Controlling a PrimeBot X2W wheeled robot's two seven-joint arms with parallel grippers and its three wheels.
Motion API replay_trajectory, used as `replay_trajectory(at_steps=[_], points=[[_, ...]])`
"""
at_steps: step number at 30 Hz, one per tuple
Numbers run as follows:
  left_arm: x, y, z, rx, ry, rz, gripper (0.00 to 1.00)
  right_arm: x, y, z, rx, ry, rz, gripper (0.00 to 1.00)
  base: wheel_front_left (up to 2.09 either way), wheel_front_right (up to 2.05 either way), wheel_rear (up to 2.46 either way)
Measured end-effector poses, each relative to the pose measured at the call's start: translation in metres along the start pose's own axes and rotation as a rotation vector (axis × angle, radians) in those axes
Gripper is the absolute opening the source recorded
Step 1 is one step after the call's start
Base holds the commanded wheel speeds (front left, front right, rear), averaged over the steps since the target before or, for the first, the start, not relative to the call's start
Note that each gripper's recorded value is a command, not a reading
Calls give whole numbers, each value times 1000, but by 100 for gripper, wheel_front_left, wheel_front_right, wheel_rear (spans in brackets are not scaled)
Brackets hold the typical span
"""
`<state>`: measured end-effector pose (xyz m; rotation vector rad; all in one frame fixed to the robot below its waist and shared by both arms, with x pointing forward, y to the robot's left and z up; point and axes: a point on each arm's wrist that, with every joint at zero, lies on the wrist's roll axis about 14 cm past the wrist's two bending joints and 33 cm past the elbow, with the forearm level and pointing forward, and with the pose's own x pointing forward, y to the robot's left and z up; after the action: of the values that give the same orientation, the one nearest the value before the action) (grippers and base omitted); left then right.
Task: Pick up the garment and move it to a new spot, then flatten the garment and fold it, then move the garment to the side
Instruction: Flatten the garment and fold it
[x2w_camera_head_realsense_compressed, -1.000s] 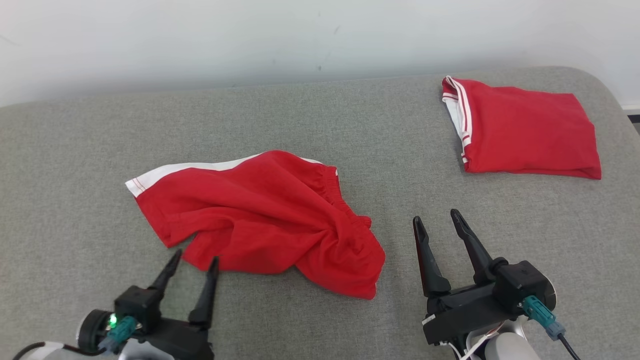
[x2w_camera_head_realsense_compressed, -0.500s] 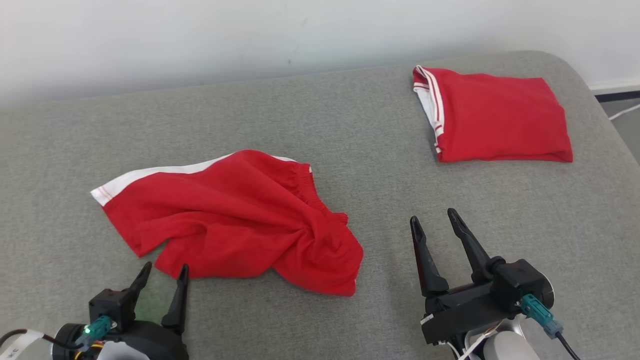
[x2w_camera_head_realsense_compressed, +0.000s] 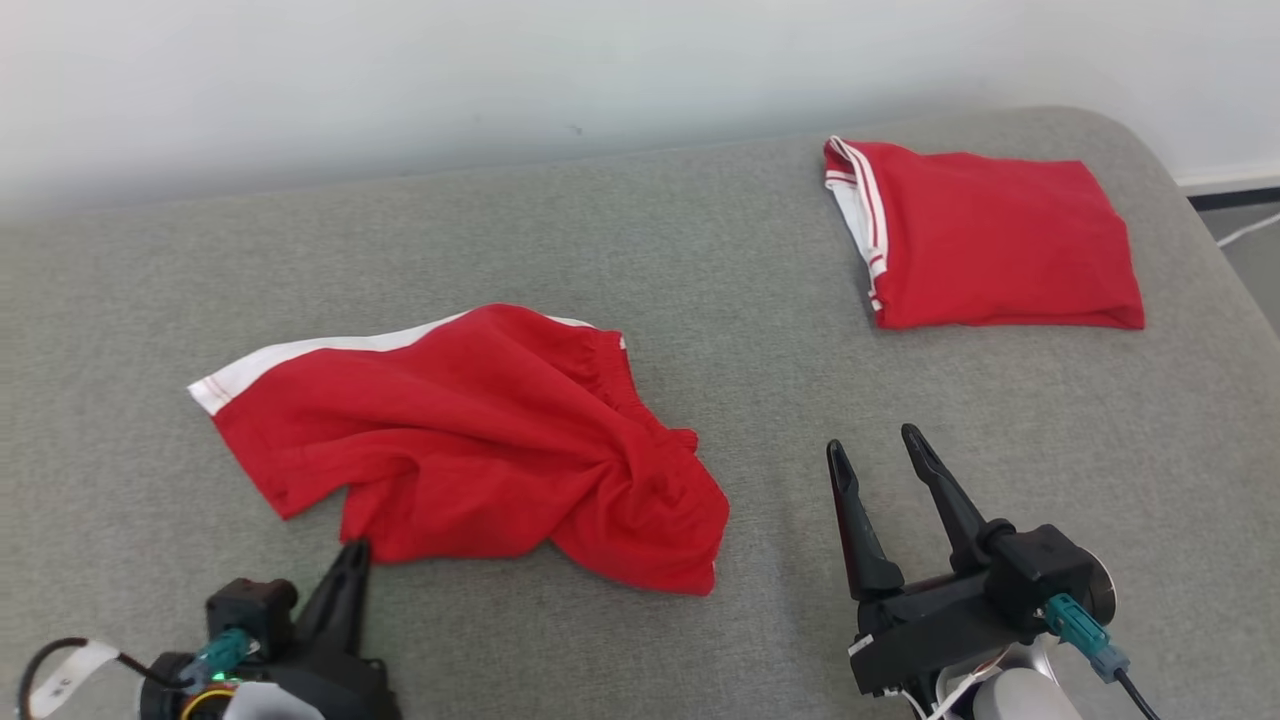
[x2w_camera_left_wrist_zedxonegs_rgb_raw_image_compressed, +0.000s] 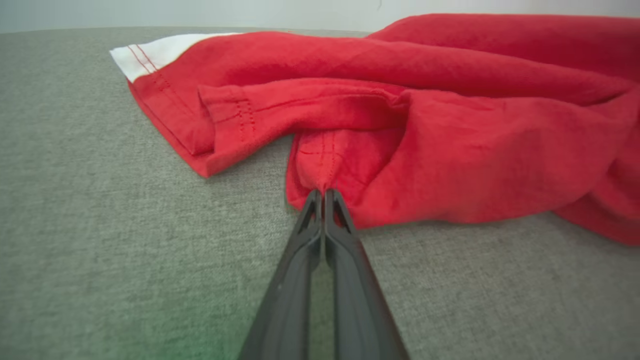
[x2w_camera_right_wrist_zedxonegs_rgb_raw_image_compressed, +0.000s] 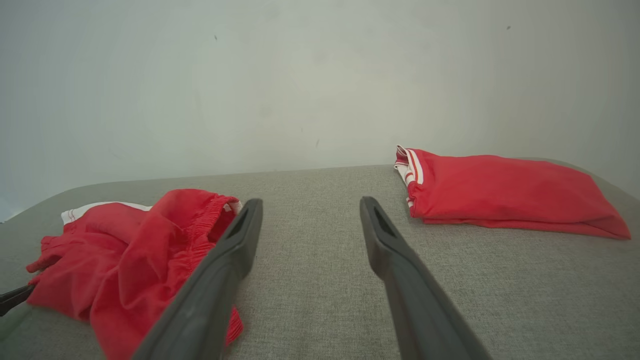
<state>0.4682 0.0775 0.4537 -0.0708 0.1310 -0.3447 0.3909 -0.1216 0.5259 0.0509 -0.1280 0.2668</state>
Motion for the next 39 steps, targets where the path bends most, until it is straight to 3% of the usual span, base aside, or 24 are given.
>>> replay_trajectory(at_steps=[9,19,25,39], points=[[-40,-9,28,-18,-114,18,0,-1,18,-3,25,4,44,100,0,0,0],[-103,18,54,-18,-149,172,0,8,42,0,48,-13,111,100,0,0,0],[-130,33,45,-66,-120,267,0,15,52,0,52,-15,142,100,0,0,0],[-147,32,5,-147,-11,315,0,17,54,-1,50,-12,151,100,0,0,0]])
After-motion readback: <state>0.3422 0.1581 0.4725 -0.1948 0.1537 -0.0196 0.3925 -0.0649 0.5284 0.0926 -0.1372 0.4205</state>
